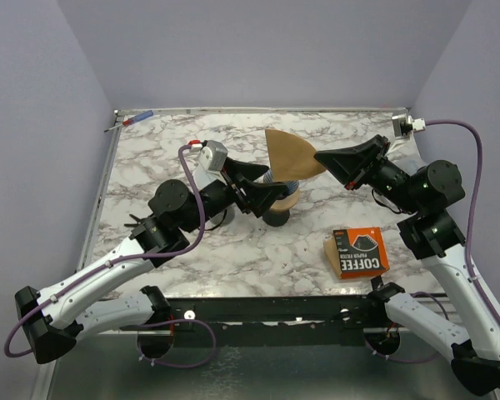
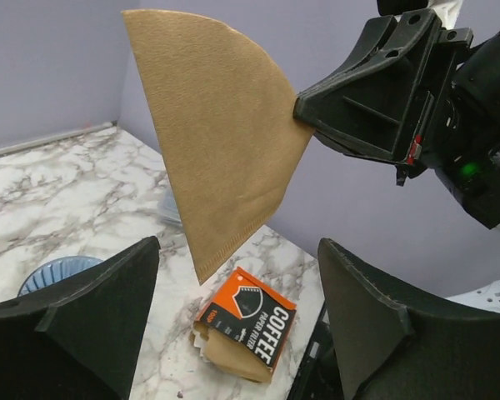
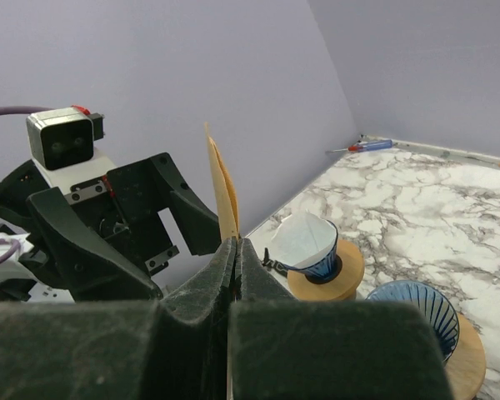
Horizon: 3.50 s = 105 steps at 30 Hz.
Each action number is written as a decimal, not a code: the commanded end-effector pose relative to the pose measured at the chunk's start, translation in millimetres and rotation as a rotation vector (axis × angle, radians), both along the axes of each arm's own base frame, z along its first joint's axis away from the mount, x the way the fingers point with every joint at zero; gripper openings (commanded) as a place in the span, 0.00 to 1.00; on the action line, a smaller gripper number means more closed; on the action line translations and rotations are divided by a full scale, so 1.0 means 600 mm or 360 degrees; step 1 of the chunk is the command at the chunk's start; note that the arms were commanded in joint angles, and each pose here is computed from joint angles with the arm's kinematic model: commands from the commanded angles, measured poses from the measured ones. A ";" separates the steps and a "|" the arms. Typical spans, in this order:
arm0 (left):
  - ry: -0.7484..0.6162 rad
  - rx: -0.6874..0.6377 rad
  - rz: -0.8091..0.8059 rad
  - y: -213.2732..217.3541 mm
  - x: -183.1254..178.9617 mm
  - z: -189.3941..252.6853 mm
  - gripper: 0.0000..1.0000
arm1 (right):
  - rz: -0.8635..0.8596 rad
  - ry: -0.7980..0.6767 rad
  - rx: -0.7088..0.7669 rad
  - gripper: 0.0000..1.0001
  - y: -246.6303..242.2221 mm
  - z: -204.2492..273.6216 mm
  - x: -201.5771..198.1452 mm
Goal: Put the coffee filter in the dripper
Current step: Pick up the coffee filter from the center of the board, then place the coffee filter in the coffee dripper.
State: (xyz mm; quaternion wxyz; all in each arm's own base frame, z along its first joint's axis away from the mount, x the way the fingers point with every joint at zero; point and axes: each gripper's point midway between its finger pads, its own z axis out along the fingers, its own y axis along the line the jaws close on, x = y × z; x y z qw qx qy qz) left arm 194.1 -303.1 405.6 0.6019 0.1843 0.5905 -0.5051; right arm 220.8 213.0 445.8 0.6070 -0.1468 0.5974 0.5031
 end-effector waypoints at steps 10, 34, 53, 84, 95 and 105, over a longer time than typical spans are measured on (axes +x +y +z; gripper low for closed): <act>0.0039 -0.0206 -0.0255 -0.022 -0.004 0.027 0.59 | -0.0098 0.0037 0.0059 0.01 -0.015 0.022 0.004; 0.0065 -0.0212 -0.0264 -0.019 0.011 0.000 0.00 | -0.0251 0.0236 -0.0033 0.44 -0.020 -0.034 0.052; 0.0293 0.0067 -0.0232 0.052 0.136 -0.088 0.00 | 0.0111 0.0412 -0.0159 1.00 -0.014 -0.119 0.070; -0.0385 0.0300 -0.1035 0.087 -0.097 -0.015 0.00 | 0.0899 0.0255 -0.0104 0.73 0.044 -0.120 -0.028; -0.0355 0.0289 -0.1004 0.081 -0.086 -0.018 0.00 | 0.0975 0.0214 -0.0148 0.70 0.068 -0.120 -0.051; -0.0336 0.0284 -0.0971 0.078 -0.074 -0.020 0.00 | 0.1000 0.0187 -0.0218 0.74 0.069 -0.132 -0.061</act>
